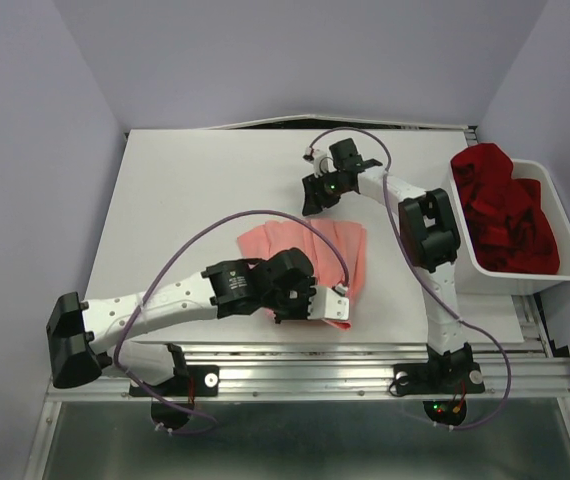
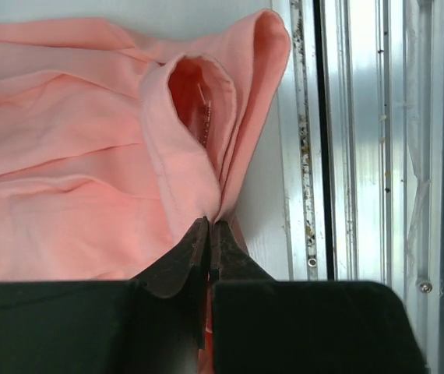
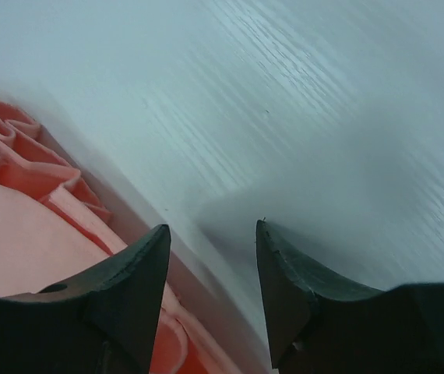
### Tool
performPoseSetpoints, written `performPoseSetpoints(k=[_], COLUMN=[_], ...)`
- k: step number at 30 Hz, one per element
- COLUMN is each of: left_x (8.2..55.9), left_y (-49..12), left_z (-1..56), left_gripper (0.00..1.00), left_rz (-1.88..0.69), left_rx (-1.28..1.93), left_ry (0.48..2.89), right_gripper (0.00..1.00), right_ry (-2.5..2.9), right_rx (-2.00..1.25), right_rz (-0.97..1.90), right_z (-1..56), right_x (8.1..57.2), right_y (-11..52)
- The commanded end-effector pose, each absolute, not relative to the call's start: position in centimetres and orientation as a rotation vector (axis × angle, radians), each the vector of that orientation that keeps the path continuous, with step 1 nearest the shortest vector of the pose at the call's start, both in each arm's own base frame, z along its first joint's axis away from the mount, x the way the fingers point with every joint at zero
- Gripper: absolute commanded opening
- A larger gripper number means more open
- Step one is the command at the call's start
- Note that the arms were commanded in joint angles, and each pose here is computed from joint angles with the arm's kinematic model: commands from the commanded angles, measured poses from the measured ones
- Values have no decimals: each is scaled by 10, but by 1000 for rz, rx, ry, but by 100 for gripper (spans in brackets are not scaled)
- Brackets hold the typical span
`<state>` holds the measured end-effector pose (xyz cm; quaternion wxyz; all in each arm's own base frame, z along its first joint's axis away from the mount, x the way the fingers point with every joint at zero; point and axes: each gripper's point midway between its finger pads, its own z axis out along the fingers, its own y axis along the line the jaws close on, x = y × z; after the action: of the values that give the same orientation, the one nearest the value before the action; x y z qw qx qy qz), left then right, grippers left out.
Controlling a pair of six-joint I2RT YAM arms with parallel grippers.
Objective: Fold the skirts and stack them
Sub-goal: Fold the skirt
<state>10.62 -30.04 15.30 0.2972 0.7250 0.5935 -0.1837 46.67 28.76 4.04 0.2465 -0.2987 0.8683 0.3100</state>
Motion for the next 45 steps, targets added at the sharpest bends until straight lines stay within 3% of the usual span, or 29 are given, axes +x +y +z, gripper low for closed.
performPoseSetpoints(k=[1,10,21,35,45], left_x=[129,238,333,374,398], left_y=[-304,-295,-299,-310,-310], left_z=[186,201,213,206,166], left_gripper=[0,0,0,0,0], left_rz=[-500,-212,-31,158,171], left_rx=[1883,1797,1706,1698,1696], left_ry=[1577,1555,1521,1323,1379], right_gripper=[52,48,45,44,44], right_ry=[2407,2404,2400,2396,2388], right_rx=[-873,-903,-918,-921,-924], right_rz=[918,1001,1112,1197,1222], right_z=[29,31,34,33,36], right_x=[442,421,405,394,394], right_y=[288,289,294,298,300])
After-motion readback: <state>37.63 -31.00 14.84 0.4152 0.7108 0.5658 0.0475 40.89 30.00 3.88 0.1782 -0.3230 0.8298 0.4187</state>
